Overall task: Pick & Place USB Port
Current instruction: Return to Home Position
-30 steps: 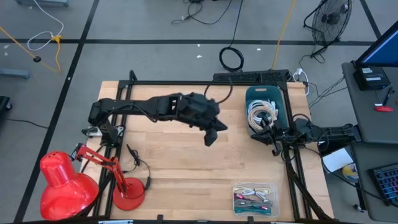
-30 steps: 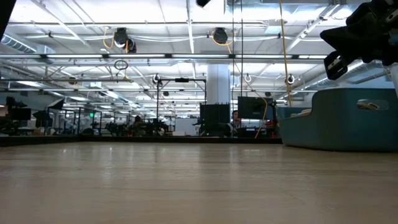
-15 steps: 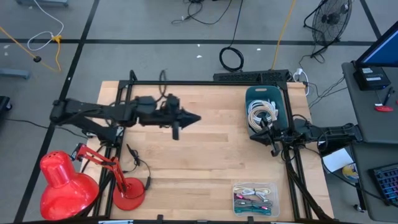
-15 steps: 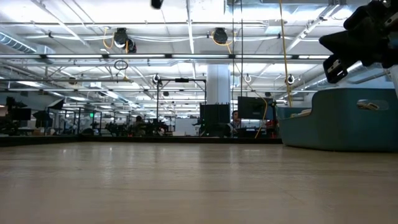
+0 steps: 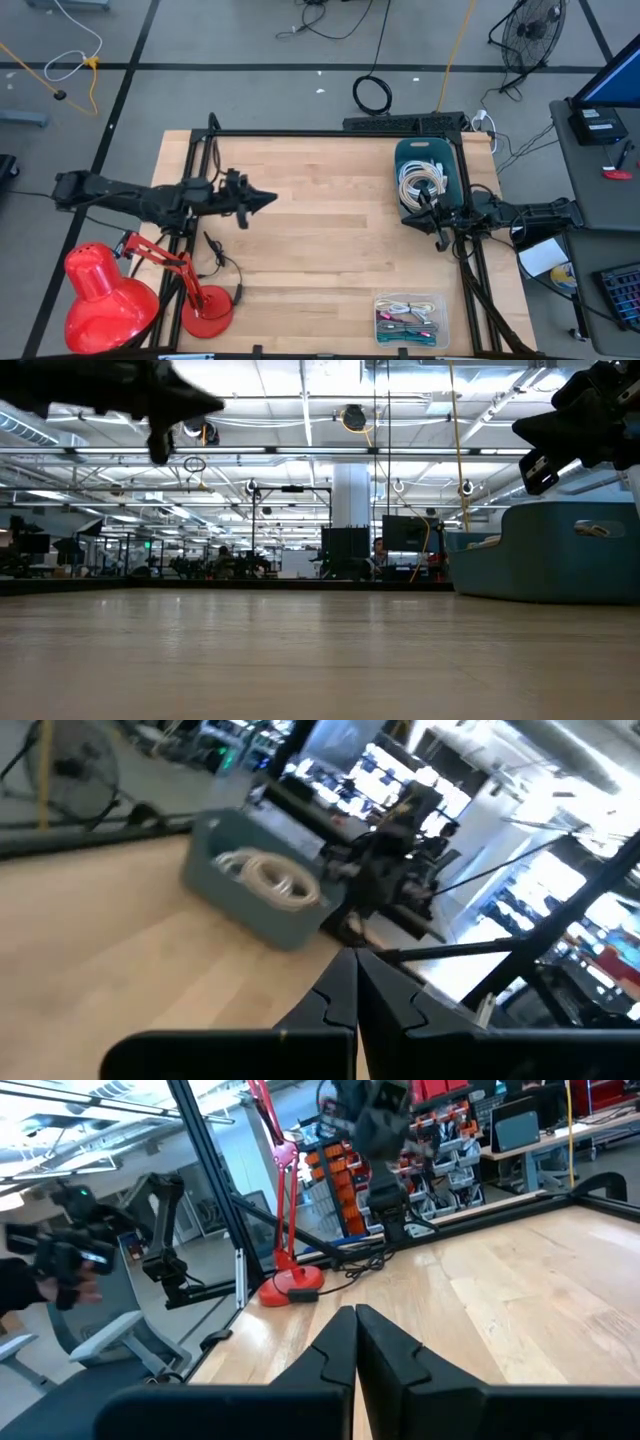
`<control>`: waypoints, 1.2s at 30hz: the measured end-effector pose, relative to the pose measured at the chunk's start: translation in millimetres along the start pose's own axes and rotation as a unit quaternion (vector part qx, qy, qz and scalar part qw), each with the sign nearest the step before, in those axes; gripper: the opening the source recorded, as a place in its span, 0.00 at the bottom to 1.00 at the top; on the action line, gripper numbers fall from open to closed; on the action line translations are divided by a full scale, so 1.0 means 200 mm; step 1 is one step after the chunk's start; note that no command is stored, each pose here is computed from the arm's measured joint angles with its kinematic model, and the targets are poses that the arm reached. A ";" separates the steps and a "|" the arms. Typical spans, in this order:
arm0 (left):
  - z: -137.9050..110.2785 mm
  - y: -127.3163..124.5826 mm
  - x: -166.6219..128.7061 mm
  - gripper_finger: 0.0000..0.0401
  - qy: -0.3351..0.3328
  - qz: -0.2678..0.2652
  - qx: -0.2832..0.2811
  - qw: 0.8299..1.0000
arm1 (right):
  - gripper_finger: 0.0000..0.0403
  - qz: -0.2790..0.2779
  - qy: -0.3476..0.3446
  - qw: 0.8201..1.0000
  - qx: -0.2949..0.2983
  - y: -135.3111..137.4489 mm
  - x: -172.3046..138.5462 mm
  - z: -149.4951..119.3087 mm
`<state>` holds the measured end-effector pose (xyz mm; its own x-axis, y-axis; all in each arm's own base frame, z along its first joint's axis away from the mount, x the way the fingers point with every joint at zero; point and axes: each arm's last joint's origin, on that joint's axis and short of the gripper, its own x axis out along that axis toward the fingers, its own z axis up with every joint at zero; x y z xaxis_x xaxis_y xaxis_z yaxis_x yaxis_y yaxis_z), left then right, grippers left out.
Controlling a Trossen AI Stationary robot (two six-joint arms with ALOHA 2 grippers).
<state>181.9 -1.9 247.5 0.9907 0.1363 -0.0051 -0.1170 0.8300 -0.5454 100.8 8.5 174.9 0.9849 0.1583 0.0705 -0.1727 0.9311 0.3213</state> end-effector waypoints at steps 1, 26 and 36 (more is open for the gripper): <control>-0.03 0.03 -0.03 0.00 0.000 0.006 -0.009 1.000 | 0.00 0.000 0.000 1.000 0.000 0.00 0.00 0.00; -0.19 0.21 -0.29 0.00 -0.078 0.061 0.157 0.983 | 0.00 0.000 0.001 1.000 0.000 0.00 0.00 0.00; -0.30 0.29 -0.29 0.00 -0.021 0.087 0.157 0.984 | 0.00 0.000 0.001 1.000 0.000 0.00 0.00 0.00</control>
<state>121.4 5.3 165.7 0.9507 0.3078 -0.0367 -0.3068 0.9173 -0.2541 100.8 8.5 174.8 0.9850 0.1583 0.0692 -0.1722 0.9312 0.3212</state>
